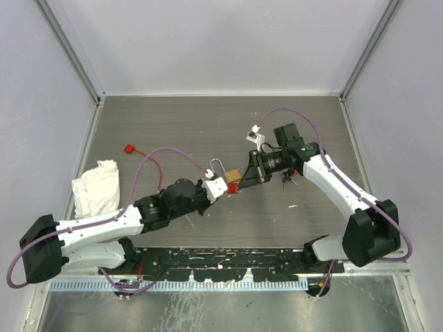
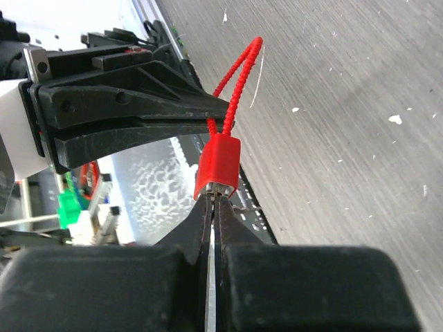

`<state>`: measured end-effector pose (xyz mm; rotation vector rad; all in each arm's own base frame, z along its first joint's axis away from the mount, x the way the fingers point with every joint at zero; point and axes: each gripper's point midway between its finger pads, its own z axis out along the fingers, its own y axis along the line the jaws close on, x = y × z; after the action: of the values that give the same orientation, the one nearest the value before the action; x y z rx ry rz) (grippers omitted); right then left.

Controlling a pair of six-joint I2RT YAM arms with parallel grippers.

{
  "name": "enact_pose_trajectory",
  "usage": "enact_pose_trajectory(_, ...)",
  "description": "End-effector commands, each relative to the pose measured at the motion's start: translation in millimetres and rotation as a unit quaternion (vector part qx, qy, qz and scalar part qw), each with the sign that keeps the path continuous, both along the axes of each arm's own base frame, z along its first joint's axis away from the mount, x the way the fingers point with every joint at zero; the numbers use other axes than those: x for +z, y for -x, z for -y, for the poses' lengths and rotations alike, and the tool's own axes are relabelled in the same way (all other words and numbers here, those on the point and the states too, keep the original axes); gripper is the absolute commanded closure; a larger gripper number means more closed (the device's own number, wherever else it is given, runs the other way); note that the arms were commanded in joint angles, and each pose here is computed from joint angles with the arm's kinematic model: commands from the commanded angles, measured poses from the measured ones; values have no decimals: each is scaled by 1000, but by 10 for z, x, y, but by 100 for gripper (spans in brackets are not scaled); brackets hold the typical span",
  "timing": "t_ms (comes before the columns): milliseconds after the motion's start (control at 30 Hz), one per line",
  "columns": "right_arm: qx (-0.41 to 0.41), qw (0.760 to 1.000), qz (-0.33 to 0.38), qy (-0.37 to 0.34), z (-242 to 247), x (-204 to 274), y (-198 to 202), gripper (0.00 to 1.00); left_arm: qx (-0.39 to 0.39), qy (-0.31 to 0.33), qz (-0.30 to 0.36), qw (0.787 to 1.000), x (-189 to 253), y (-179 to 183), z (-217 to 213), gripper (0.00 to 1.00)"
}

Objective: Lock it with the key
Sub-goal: Lock the lock.

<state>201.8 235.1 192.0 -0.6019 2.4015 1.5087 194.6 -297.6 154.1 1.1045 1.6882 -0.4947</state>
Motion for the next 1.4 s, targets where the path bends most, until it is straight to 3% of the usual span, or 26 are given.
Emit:
enact_pose_trajectory(0,10,995,82,53,117,-53,-53,99,21,-54,23,998,-70,-124,-169,100)
enact_pose_trajectory(100,-24,997,-53,-53,100,44,8,99,20,-83,21,996,-152,-160,-164,100)
enact_pose_trajectory(200,-32,986,-136,-93,105,147,-29,99,28,-96,29,995,-133,-223,-154,100)
enact_pose_trajectory(267,-33,987,-131,-85,98,120,-54,99,32,-99,38,994,-102,-260,-155,100)
enact_pose_trajectory(400,-8,1000,-5,19,163,-57,-90,99,33,-102,44,993,-84,-273,-170,100)
enact_pose_trajectory(467,-10,999,23,42,185,-111,-86,99,31,-101,43,993,-101,-266,-177,100)
enact_pose_trajectory(567,-18,997,-70,-31,113,-70,54,99,36,-111,46,992,-137,-287,-194,100)
enact_pose_trajectory(667,-37,981,-168,-94,118,47,14,99,49,-121,56,990,-125,-348,-223,100)
enact_pose_trajectory(767,-36,978,-183,-97,103,94,-8,99,60,-122,70,988,-75,-399,-239,100)
enact_pose_trajectory(800,-35,981,-173,-84,108,68,3,99,61,-120,73,988,-62,-406,-240,100)
enact_pose_trajectory(867,-22,995,-93,-23,139,-25,-23,99,59,-117,74,989,-56,-401,-236,100)
enact_pose_trajectory(967,-26,999,15,41,209,-99,-137,99,47,-100,66,992,-60,-349,-190,100)
enact_pose_trajectory(1033,-23,1000,-10,11,161,-81,-40,99,34,-85,61,994,-82,-299,-153,100)
enact_pose_trajectory(1133,-35,981,-160,-107,102,47,72,99,24,-64,57,996,-106,-247,-126,100)
enact_pose_trajectory(1200,-32,966,-212,-143,108,122,60,99,26,-64,52,996,-130,-237,-140,100)
enact_pose_trajectory(1367,-43,978,-167,-118,110,88,-4,99,44,-82,56,994,-148,-279,-214,100)
